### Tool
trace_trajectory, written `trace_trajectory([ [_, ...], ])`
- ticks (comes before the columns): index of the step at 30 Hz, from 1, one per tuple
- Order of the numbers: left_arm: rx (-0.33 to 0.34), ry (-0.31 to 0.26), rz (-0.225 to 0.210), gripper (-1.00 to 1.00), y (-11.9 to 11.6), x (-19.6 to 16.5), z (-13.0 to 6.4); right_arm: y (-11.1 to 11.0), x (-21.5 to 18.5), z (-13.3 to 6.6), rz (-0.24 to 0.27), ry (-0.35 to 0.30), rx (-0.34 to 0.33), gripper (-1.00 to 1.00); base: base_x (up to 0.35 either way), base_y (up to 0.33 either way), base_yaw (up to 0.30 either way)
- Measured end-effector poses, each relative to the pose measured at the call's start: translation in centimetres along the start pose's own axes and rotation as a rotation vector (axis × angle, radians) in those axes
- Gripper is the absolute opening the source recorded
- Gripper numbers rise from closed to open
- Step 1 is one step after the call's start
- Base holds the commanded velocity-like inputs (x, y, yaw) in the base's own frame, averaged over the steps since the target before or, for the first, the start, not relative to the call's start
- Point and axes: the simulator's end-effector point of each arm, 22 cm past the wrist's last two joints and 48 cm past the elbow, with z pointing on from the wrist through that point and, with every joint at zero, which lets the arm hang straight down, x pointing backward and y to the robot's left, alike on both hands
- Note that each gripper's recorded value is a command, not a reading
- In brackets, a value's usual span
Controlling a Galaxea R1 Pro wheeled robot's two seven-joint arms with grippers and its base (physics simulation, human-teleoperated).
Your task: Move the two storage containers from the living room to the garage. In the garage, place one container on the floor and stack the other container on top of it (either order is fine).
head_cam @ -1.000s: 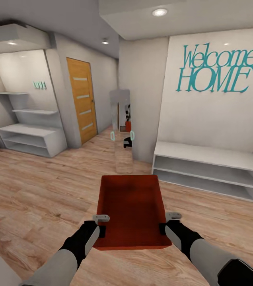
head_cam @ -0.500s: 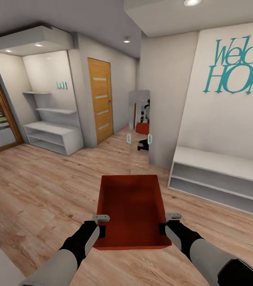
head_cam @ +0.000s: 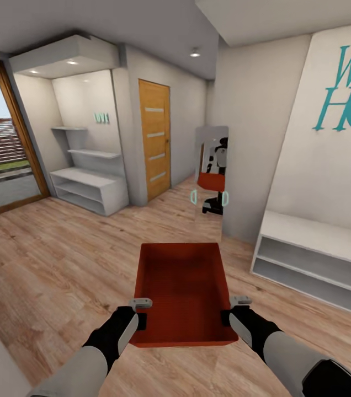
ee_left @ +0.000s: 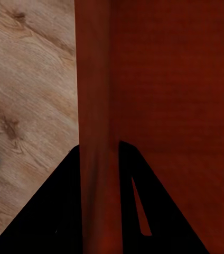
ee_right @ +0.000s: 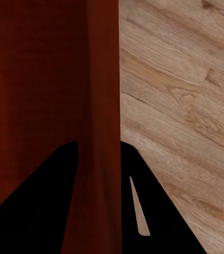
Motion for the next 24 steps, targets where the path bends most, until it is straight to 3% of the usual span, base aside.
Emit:
trace_trajectory([
  [18,0.0,0.0,-0.001,-1.0,0.05,0.01,0.02,0.04,0.0,-0.01,0.0,0.0,0.001,-1.0,0.322,0.0,0.002],
  [24,0.0,0.0,-0.001,-1.0,0.04,0.02,0.01,0.03,0.0,-0.01,0.0,0.0,0.0,-1.0,0.322,0.0,0.169],
])
